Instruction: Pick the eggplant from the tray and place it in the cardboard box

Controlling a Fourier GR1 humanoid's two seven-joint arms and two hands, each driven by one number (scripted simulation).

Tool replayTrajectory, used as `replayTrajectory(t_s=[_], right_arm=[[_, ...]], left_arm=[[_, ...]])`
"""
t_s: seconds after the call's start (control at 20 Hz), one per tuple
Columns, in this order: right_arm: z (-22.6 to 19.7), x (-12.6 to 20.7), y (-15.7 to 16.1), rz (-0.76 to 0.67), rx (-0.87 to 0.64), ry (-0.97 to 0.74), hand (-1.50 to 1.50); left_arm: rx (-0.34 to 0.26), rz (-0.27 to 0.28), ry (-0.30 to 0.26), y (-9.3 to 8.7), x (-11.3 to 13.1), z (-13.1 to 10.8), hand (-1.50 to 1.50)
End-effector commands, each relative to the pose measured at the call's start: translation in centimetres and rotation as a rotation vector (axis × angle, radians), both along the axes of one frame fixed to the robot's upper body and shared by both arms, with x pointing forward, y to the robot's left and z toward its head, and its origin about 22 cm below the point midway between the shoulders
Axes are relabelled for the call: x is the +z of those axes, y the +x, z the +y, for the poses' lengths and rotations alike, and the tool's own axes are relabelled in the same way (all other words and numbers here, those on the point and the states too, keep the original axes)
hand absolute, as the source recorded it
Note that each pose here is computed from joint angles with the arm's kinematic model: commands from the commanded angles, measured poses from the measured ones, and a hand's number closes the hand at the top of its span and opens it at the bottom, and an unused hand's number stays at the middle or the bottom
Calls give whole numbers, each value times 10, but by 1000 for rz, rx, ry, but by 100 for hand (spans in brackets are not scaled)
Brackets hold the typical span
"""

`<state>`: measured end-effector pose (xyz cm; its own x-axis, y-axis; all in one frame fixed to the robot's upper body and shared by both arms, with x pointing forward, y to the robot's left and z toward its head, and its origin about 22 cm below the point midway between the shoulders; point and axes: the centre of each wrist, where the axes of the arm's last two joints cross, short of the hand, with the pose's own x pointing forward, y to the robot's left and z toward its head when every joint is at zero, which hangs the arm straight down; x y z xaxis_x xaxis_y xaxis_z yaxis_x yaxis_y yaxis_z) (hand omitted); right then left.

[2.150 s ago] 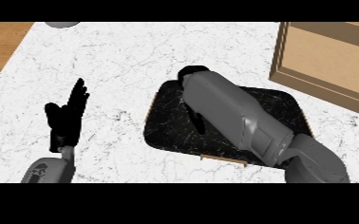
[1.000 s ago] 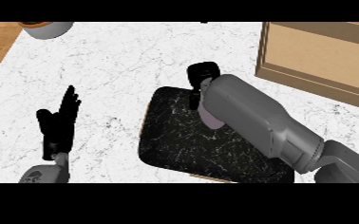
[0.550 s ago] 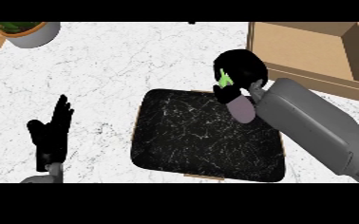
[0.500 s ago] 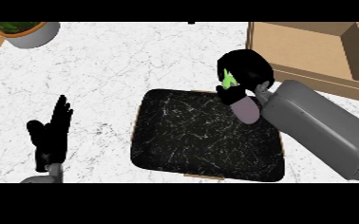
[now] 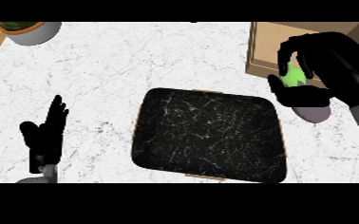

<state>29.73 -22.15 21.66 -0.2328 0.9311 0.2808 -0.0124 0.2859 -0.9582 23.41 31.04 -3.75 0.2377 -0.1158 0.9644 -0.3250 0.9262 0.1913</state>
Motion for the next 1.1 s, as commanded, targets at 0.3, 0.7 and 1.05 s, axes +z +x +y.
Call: replayTrajectory(t_s=[0.3,0.7,1.05], right_arm=[[-87,64,-42,-173,-179,7,150],[-178,40,-12,-172,-257,99,150],[-191,-3,38,-151,-252,133,150]], left_arm=[[-68,-29,-3,22,14,-17,0],[-120,-32,5,15,11,-38,0],[-140,-40,-1,36,23,-32,0]])
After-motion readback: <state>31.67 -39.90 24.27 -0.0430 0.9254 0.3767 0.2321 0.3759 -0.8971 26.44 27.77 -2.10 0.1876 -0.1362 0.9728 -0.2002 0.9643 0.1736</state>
